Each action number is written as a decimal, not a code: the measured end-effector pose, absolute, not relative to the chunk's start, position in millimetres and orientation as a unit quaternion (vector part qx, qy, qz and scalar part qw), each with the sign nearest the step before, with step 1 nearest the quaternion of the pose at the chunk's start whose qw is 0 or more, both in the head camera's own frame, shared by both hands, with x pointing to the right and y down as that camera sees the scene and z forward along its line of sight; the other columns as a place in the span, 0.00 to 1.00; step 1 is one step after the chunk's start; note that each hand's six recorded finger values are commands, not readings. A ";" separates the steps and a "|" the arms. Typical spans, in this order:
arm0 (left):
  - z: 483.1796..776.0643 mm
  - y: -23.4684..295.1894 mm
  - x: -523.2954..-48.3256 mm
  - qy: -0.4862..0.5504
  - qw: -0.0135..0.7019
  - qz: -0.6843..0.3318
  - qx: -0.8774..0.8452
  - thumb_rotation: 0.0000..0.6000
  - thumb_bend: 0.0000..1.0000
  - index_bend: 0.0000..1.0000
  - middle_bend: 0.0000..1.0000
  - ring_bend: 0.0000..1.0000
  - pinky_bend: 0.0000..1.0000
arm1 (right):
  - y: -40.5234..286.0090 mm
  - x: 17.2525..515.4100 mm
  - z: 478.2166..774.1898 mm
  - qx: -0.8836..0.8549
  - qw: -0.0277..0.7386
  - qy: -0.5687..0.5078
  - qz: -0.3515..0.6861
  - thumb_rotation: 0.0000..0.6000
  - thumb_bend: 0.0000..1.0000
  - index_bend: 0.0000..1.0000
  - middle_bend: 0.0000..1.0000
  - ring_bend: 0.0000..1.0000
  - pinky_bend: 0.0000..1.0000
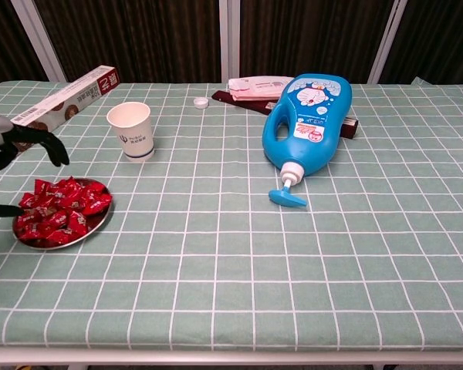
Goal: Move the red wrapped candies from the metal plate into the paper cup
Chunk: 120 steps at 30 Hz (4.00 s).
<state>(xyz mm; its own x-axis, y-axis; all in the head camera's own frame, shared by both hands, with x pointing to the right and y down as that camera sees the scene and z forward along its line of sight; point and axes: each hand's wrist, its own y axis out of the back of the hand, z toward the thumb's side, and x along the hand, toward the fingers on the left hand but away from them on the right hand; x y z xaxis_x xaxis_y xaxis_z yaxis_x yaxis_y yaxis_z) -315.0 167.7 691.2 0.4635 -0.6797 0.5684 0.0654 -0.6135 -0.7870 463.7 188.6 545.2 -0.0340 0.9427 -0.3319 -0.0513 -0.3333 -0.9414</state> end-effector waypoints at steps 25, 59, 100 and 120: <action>742.1 169.2 -299.9 0.151 0.382 -0.508 -0.757 1.00 0.39 0.58 0.64 0.85 1.00 | 189.0 468.4 554.1 -0.559 0.401 -0.397 0.607 1.00 0.06 0.00 0.12 0.04 0.21; 701.4 42.1 -265.4 0.284 0.401 -0.440 -0.752 1.00 0.53 0.71 0.77 0.92 1.00 | 192.4 476.9 549.1 -0.551 0.397 -0.404 0.613 1.00 0.06 0.00 0.11 0.04 0.22; 739.1 18.9 -251.8 0.257 0.384 -0.479 -0.746 1.00 0.53 0.40 0.47 0.81 1.00 | 196.1 484.3 547.3 -0.540 0.389 -0.409 0.625 1.00 0.06 0.00 0.11 0.04 0.23; 702.5 110.9 -288.8 0.267 0.385 -0.446 -0.762 1.00 0.34 0.49 0.82 0.88 1.00 | 195.1 478.6 547.0 -0.551 0.396 -0.405 0.614 1.00 0.06 0.00 0.11 0.04 0.23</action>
<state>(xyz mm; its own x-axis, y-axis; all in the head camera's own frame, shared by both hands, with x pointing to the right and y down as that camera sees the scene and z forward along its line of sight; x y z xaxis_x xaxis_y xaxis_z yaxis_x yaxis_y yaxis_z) -288.8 110.9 702.5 0.4589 -0.7514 0.4741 -0.0636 -0.5600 -0.8260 478.6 195.1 547.0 -0.0806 0.9313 -0.3552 -0.0397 -0.3591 -0.9325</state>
